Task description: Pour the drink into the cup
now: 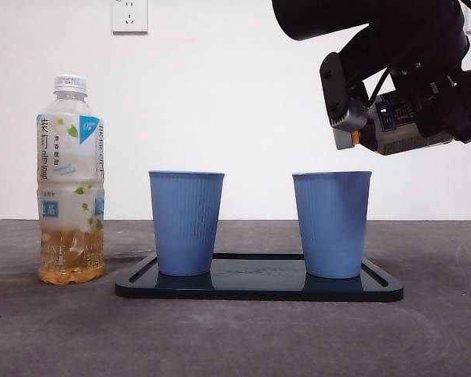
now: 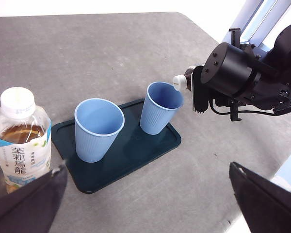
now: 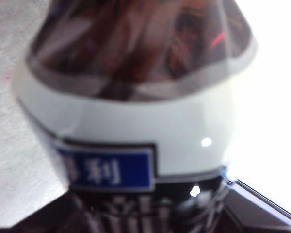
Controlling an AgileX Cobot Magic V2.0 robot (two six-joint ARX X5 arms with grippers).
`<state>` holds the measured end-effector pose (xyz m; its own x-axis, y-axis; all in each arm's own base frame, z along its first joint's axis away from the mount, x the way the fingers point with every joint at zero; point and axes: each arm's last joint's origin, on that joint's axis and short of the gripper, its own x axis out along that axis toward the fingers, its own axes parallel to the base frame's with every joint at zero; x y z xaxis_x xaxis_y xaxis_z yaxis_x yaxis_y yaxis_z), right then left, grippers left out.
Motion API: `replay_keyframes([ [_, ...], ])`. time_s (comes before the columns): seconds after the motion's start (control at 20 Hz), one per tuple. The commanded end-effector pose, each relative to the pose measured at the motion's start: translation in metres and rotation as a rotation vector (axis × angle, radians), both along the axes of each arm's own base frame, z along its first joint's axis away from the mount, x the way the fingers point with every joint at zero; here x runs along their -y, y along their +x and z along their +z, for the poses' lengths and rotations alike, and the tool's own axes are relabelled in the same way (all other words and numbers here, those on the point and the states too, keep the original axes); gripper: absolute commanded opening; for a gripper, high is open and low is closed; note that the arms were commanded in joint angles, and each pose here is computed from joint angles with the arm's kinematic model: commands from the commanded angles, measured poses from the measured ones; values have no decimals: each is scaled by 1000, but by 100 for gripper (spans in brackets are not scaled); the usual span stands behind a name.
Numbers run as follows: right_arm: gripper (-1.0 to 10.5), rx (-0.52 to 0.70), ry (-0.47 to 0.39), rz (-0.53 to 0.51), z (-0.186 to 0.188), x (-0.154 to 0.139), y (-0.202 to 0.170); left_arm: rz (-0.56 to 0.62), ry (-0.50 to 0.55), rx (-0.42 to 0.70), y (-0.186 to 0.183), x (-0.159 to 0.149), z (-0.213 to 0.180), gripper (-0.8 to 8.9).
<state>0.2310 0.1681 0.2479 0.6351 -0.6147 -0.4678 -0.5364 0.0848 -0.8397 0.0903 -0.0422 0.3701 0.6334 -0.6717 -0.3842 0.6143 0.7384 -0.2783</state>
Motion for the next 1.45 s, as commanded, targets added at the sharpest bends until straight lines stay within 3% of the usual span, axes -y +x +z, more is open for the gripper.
replay_keyframes([
  [0.05, 178, 52, -19, 2, 8, -5, 3, -4, -2, 26, -1, 0, 6, 527],
  [0.6, 166, 56, -15, 1, 8, -5, 3, -4, -1, 23, -1, 0, 5, 527],
  [0.85, 166, 146, 97, -77, 11, -2, 2, -4, 2, 14, -1, 0, 5, 527],
  [1.15, 166, 172, 536, -195, 43, 25, -8, -8, 19, -14, -2, 0, 2, 527],
  [1.3, 166, 224, 892, -235, 73, 47, -19, -13, 28, -5, -2, 0, 2, 527],
  [1.45, 166, 327, 1192, -214, 92, 67, -30, -14, 29, -3, -2, 0, 2, 528],
])
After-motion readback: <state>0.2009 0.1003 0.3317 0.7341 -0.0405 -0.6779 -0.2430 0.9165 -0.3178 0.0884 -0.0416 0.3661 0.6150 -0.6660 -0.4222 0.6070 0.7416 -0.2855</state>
